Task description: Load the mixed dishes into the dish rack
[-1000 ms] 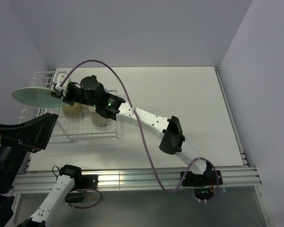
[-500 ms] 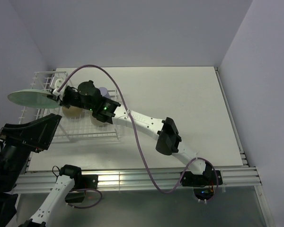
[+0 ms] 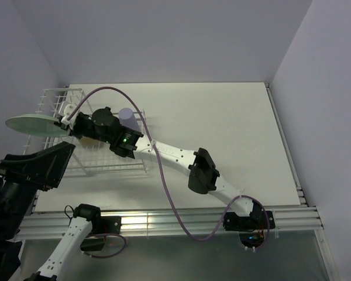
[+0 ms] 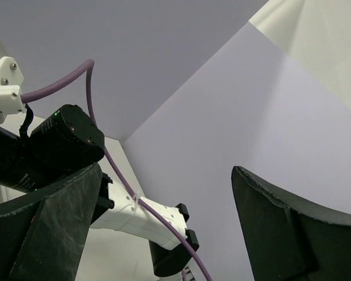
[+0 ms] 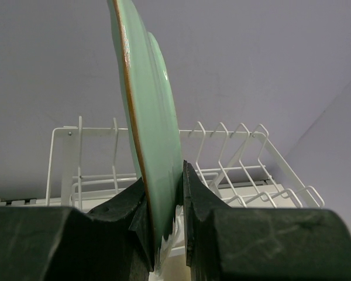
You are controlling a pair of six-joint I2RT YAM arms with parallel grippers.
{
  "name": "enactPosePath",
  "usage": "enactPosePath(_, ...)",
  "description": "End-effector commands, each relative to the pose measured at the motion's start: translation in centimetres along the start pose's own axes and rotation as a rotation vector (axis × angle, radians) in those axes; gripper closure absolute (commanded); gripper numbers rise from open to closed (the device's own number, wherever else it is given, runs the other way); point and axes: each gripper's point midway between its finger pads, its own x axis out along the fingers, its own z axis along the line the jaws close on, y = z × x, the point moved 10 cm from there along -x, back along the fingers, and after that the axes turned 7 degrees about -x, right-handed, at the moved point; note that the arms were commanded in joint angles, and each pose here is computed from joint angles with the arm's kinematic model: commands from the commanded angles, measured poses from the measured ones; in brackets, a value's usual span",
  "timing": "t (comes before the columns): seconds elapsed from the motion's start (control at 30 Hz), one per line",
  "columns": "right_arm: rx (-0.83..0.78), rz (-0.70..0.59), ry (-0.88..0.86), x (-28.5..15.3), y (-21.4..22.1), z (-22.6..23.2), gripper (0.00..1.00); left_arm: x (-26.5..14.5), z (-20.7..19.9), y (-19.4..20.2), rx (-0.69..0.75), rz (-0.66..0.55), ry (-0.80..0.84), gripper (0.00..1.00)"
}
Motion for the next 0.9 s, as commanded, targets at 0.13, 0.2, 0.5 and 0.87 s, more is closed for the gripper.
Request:
enactPosePath(0.13, -0.032, -0.270, 0.146, -0.2, -7.5, -2.7, 1.00, -0.8, -0.7, -0.1, -0.011, -0.012, 0.035, 0.01)
enactPosePath(0.2, -0.033, -0.266, 0.146, -0.1, -7.3, -2.7, 1.00, -0.8, -0.7, -0.1, -0.014, -0.015, 0.033, 0.01)
enactPosePath(0.5, -0.014, -0.242, 0.127, 0.1, -6.5, -2.2, 0.97, -0.9, -0.6, 0.0, -0.012, -0.009, 0.026, 0.01)
enactPosePath(0.87, 0.000, -0.240, 0.096, 0.5, -6.1, -1.4, 0.62, -1.0, -0.4, 0.1, 0.003, 0.001, 0.020, 0.01)
